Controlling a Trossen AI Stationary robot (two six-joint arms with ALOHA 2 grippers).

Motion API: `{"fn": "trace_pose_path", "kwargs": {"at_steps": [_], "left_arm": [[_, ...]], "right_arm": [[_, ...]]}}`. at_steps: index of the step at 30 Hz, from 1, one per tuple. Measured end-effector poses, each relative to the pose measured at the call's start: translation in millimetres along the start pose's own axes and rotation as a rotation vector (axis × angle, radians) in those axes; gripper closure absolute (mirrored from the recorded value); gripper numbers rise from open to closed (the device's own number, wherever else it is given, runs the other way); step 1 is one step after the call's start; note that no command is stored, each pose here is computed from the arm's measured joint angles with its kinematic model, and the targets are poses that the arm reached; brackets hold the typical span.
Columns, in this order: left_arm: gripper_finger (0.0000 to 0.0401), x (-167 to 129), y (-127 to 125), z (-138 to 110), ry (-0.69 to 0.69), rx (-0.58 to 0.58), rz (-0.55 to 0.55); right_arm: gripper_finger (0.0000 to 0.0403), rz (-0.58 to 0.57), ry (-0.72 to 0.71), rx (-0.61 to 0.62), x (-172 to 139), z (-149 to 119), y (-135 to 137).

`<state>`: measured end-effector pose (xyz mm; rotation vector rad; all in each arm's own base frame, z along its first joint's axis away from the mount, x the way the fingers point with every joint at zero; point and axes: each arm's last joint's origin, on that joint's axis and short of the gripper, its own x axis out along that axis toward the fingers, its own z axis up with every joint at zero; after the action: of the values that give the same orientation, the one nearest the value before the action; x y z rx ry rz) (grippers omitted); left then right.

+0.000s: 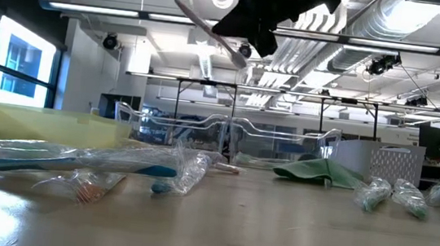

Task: Pick & Place Toothbrushes
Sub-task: Put the orange toothbrush into the left transparent bin

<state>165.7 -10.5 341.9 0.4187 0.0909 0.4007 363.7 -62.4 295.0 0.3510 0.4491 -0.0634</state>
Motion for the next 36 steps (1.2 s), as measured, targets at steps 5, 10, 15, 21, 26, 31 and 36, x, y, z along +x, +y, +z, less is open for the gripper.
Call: {"fn": "trace_pose_path", "kwargs": {"at_steps": [5,10,15,21,26,31,36], "left_arm": [[0.0392,1.5,12.4,-9.3,0.136,0.108,0.022],[0.0397,-0.7,33.3,-29.4,0.226,0.07,-0.015],[0.04,-3.2,50.7,-39.7,0.174,0.037,-0.118],[0.0401,3.6,62.1,-60.4,0.153,0.047,-0.151],[0.0401,15.6,61.1,-89.4,0.067,-0.022,-0.2],[0.0401,24.0,53.7,-105.6,-0.062,-0.082,-0.247],[0.0401,26.7,52.7,-103.4,-0.158,-0.078,-0.3]], "right_arm": [[0.0399,-0.015,-0.042,-0.027,-0.1,3.6,0.6],[0.0399,-0.034,-0.048,-0.039,-0.1,4.0,-0.1],[0.0399,-0.024,-0.046,-0.049,0.6,2.9,3.9],[0.0399,0.007,-0.086,-0.082,2.1,4.0,17.1],[0.0399,0.002,-0.115,-0.115,2.7,3.2,30.3],[0.0399,0.004,-0.12,-0.119,-1.4,4.5,34.3],[0.0399,-0.026,-0.14,-0.119,-2.3,4.7,38.7]]}}
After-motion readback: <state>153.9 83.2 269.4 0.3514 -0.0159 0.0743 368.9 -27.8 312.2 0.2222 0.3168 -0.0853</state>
